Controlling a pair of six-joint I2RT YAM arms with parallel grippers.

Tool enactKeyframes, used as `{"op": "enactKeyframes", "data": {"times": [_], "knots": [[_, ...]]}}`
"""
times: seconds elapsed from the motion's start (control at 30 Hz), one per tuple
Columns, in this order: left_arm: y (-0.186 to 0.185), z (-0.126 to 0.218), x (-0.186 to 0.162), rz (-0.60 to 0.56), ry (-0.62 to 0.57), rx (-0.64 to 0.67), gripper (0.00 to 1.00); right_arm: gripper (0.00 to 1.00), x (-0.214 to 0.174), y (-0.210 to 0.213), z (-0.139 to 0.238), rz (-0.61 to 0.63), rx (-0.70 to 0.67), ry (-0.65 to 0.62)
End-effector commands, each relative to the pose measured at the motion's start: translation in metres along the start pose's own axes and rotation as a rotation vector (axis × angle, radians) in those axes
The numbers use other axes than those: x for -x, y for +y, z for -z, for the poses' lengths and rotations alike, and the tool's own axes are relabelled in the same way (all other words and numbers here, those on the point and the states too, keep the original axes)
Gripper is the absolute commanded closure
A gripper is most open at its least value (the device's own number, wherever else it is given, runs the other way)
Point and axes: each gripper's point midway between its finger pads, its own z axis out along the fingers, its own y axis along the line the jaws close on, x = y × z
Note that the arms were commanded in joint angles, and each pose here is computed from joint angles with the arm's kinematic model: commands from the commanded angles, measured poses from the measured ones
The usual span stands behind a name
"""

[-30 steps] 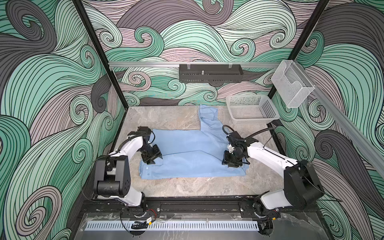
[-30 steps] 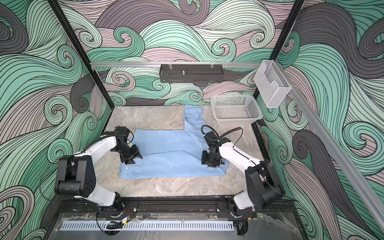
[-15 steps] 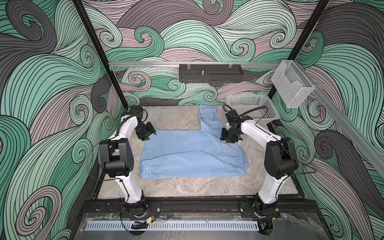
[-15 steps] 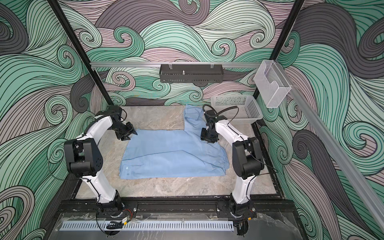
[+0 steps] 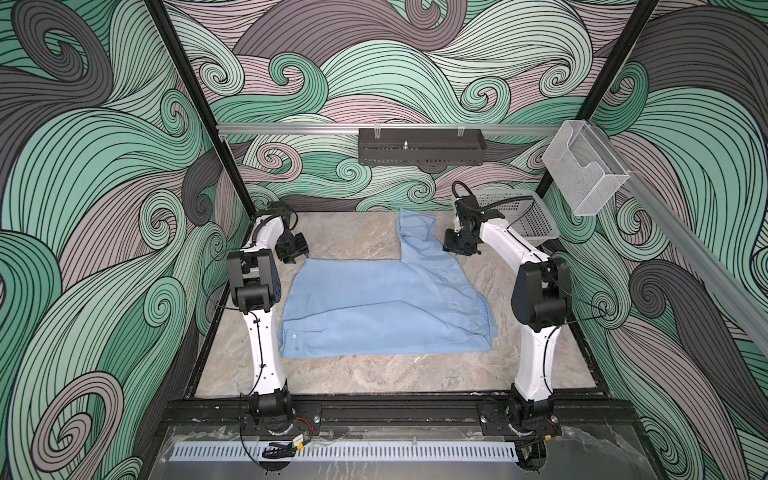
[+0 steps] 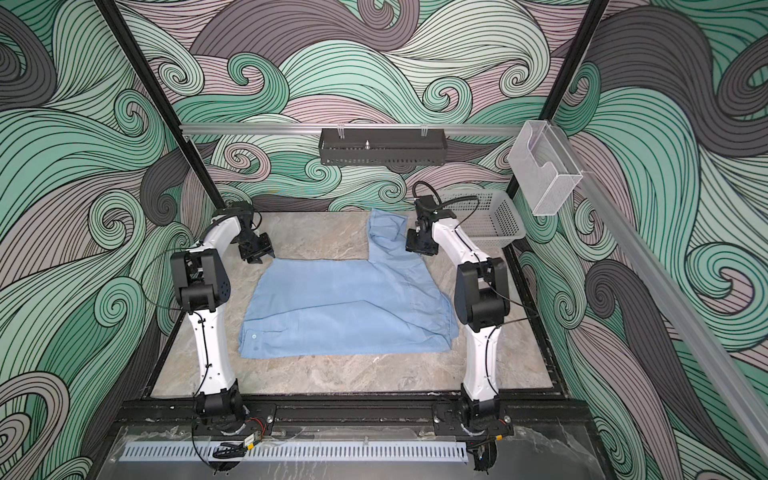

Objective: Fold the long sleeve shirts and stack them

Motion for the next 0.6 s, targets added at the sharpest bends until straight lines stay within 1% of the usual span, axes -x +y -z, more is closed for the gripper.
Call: {"op": "enactKeyframes", "data": {"times": [0.0, 0.13, 0.27, 0.37, 0.5, 0.57], "knots": [[-0.012, 0.006, 0.001, -0.042, 0.025, -0.048, 0.48, 0.49, 0.008, -0.006, -0.002, 0.002, -0.010, -0.004], [-0.022, -0.003, 0.004, -0.033, 0.037, -0.107, 0.50, 0.48, 0.010, -0.006, -0.009, -0.010, 0.004, 0.007], [-0.034, -0.003, -0.003, -0.015, 0.075, -0.180, 0.54, 0.48, 0.010, -0.005, -0.010, -0.013, 0.014, 0.011], [-0.032, -0.001, -0.012, -0.018, 0.106, -0.173, 0.54, 0.48, 0.012, -0.003, -0.007, -0.012, 0.020, 0.004], [-0.021, -0.005, -0.023, -0.026, 0.148, -0.120, 0.53, 0.48, 0.014, -0.003, -0.005, -0.012, 0.022, -0.004], [-0.019, -0.007, -0.026, -0.029, 0.160, -0.117, 0.54, 0.47, 0.014, -0.003, -0.006, -0.012, 0.022, -0.001]]}}
